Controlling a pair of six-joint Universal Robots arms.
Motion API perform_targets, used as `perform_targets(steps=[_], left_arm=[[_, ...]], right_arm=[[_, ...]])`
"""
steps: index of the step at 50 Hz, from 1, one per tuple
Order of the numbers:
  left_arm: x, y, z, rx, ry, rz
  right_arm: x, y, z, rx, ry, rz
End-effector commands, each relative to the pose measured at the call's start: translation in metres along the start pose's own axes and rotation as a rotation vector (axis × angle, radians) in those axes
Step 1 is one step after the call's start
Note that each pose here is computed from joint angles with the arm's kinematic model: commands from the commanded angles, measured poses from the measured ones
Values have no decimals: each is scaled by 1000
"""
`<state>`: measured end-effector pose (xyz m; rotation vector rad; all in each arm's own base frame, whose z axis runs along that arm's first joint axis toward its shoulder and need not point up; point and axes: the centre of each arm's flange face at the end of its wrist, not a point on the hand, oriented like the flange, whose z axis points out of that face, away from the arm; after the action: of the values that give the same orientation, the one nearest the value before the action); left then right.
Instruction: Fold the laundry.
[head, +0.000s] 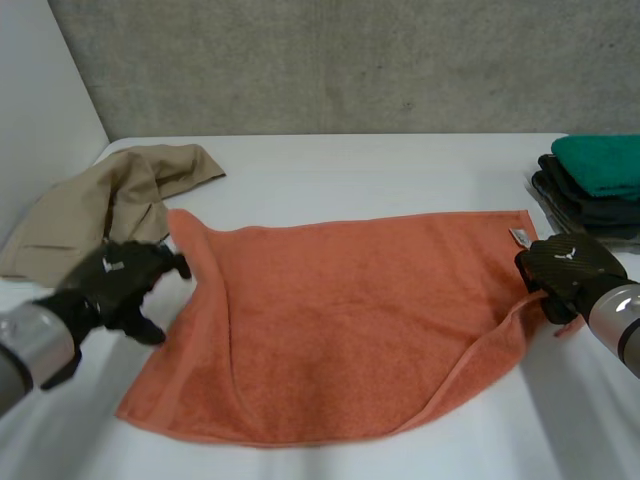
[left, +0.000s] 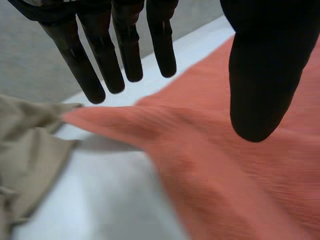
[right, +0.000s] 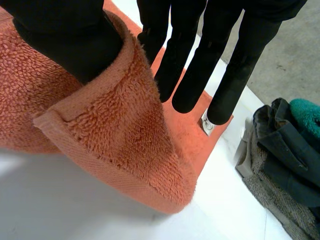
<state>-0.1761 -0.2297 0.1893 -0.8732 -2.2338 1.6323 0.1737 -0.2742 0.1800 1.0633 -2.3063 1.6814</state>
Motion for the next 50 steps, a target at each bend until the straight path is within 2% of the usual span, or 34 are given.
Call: perform_targets(steps=[1, 6, 16, 41, 50], left_arm=[[27, 23, -30, -108, 108, -115], [30, 37, -34, -162, 117, -123], [24, 59, -29, -242, 138, -52], [28, 76, -11, -206, 206, 34], [24, 66, -10, -170, 160, 63]], right_arm=[[2, -2, 13, 8, 25, 43], [2, 0, 19, 2, 33, 57], [-3, 1, 23, 7, 19, 59], [0, 1, 21, 20, 39, 65], [7, -4, 16, 42, 67, 62]])
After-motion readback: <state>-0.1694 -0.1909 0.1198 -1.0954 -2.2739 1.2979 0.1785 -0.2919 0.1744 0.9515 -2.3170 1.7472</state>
